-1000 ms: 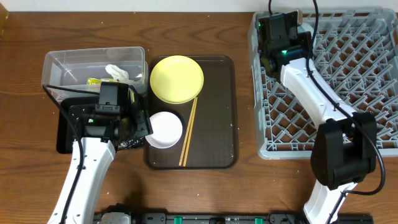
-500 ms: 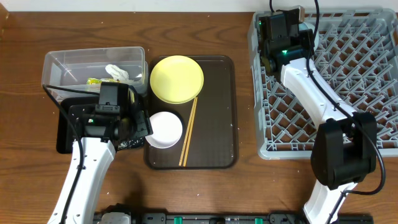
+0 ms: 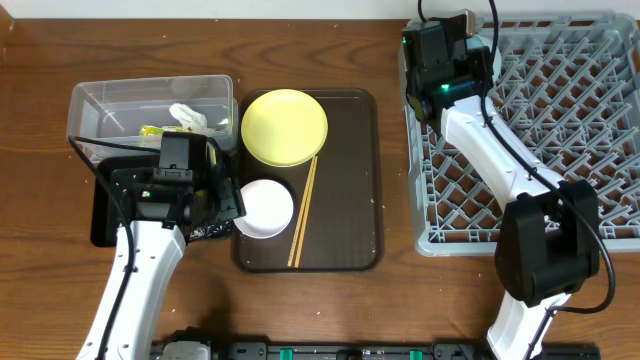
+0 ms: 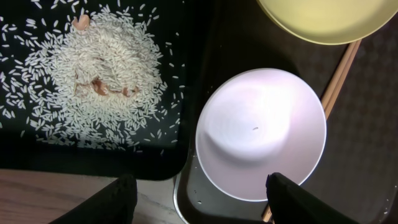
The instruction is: Sort waste into correct bins and load items into the dishwasher rack
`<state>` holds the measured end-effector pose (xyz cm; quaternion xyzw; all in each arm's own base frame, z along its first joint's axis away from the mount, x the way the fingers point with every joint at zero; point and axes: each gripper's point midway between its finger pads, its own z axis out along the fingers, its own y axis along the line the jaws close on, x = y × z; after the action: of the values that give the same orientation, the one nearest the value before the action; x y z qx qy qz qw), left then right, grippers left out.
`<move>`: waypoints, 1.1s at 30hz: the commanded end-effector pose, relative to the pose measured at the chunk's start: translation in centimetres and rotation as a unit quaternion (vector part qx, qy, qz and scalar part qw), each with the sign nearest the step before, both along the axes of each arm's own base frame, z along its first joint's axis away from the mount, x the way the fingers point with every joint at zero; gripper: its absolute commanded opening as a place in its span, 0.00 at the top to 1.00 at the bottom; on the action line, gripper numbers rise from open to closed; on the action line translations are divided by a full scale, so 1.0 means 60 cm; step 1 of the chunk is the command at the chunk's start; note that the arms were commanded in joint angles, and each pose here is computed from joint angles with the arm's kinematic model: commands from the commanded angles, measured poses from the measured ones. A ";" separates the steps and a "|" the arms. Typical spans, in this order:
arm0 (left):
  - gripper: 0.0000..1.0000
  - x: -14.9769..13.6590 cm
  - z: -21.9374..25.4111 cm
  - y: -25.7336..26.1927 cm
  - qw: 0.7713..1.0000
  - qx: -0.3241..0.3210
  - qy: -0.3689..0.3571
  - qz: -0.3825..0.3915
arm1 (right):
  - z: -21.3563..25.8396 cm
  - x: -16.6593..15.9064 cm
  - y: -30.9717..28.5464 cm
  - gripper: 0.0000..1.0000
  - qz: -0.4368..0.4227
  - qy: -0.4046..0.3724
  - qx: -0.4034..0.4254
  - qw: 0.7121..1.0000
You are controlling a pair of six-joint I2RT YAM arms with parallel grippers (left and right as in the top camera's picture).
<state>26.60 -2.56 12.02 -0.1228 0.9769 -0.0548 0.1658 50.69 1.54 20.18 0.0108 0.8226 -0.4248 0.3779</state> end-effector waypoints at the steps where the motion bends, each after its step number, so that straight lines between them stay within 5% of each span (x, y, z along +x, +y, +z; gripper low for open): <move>1: 0.30 0.001 0.002 0.002 1.000 0.000 0.000 0.004 | 0.003 -0.004 -0.004 0.99 -0.016 -0.005 -0.019 1.000; 19: 0.31 0.000 0.002 0.002 1.000 0.000 0.001 0.004 | -0.070 0.011 0.040 0.99 0.009 0.080 -0.127 0.989; 33: 0.30 0.000 0.002 0.002 1.000 0.000 0.001 0.004 | -0.024 -0.017 0.044 1.00 -0.033 0.046 -0.159 0.986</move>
<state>26.53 -2.56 11.99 -0.1227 0.9772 -0.0547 0.1643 50.30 3.90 17.91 -0.0582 0.7716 -0.5490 0.3161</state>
